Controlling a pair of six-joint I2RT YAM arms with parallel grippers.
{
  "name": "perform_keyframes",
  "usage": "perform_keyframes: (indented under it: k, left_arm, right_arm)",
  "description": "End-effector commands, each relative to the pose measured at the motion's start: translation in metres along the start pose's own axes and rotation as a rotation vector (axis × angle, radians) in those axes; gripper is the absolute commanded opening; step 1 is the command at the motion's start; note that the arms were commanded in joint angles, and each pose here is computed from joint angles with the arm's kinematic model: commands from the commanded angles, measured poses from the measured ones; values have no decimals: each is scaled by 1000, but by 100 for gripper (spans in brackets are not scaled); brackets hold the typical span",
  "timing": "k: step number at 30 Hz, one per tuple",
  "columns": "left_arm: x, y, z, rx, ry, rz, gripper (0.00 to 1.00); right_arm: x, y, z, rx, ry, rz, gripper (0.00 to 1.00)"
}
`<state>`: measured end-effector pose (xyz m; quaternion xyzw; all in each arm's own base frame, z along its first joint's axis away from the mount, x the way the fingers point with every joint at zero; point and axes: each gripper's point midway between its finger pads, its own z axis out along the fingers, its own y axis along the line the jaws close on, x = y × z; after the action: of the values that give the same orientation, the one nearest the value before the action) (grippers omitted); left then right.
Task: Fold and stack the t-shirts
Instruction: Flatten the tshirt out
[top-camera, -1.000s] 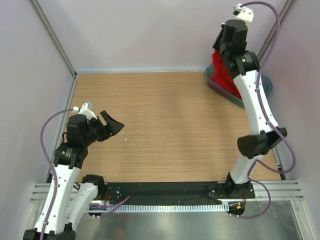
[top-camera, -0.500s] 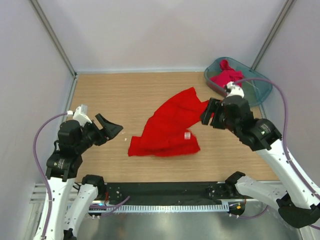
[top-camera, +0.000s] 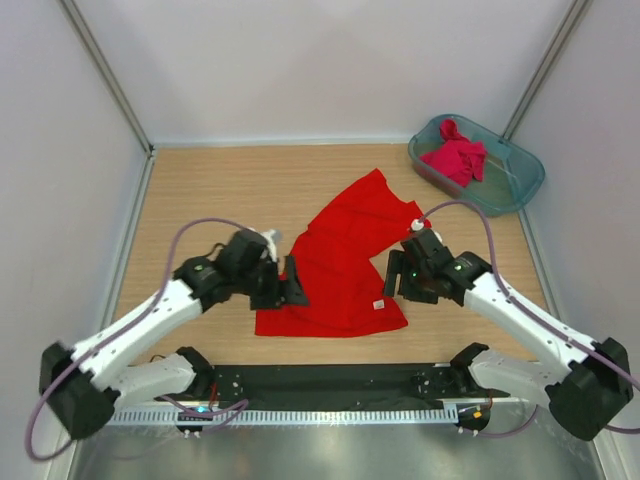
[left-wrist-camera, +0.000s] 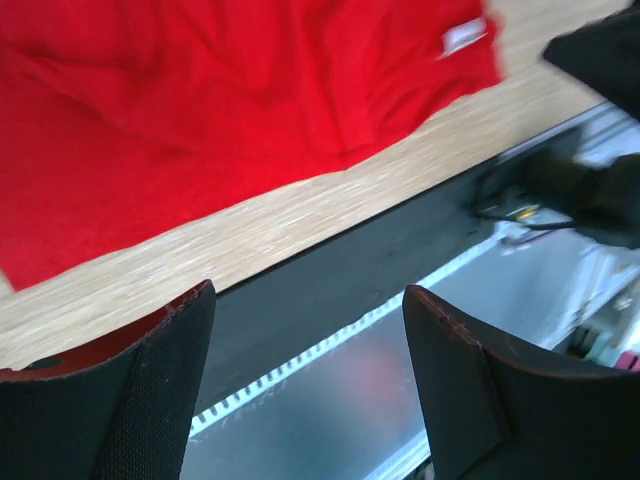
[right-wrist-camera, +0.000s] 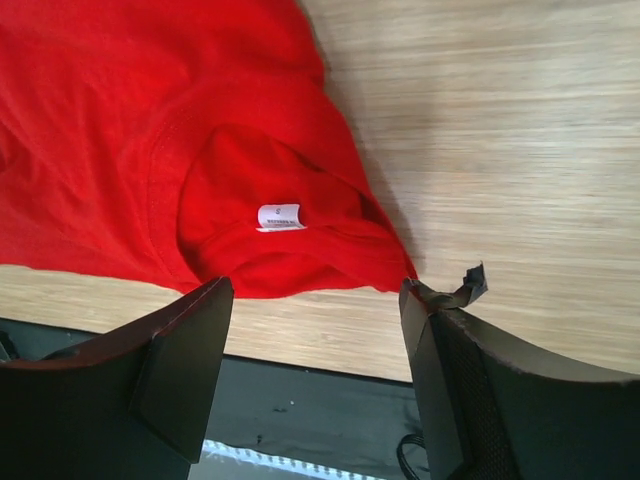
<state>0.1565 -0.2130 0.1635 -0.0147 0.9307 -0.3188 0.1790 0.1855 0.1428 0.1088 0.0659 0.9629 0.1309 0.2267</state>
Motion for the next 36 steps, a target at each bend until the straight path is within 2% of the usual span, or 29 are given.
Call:
perform_keyframes:
  k: [1, 4, 8, 9, 10, 13, 20, 24, 25, 27, 28, 29, 33, 35, 36]
  left_arm:
    - [4, -12, 42, -59, 45, 50, 77]
    - [-4, -1, 61, -143, 41, 28, 72]
    - [-23, 14, 52, -198, -35, 42, 71]
    - [-33, 19, 53, -187, -52, 9, 71]
    - [-25, 25, 56, -165, 2, -27, 70]
    - [-29, 44, 61, -151, 22, -132, 69]
    - [-43, 52, 39, -132, -72, -174, 67]
    - [-42, 60, 30, -149, -87, -186, 67]
    - [-42, 62, 28, -156, -92, -187, 67]
    - [-40, 65, 26, -155, -100, -187, 68]
    - [-39, 64, 27, -145, -97, -185, 69]
    - [-37, 62, 29, -132, -86, -185, 71]
    - [-34, 60, 37, -117, -44, -193, 70]
    - [-45, 52, 29, -108, -81, -180, 69]
    - [-51, 49, 25, -107, -107, -167, 69]
  right_arm:
    - [-6, 30, 14, -117, 15, 56, 74]
    - [2, 48, 14, -208, 72, 54, 69]
    - [3, 81, 17, -338, 64, 54, 70]
    - [8, 81, 26, -322, 89, 47, 70]
    - [14, 89, 28, -331, 107, 20, 70]
    - [23, 99, 45, -290, 130, -38, 70]
    - [49, 114, 75, -250, 201, -116, 64]
    - [54, 121, 88, -248, 230, -146, 50]
    - [55, 125, 89, -258, 243, -152, 36]
    - [50, 133, 88, -272, 249, -165, 16]
    - [51, 129, 84, -247, 256, -188, 7]
    - [46, 127, 80, -236, 244, -195, 1]
    - [7, 118, 25, -195, 85, -244, 1]
    - [-19, 109, -5, -144, -7, -289, 1]
    - [-38, 123, -35, -208, -78, -300, 1]
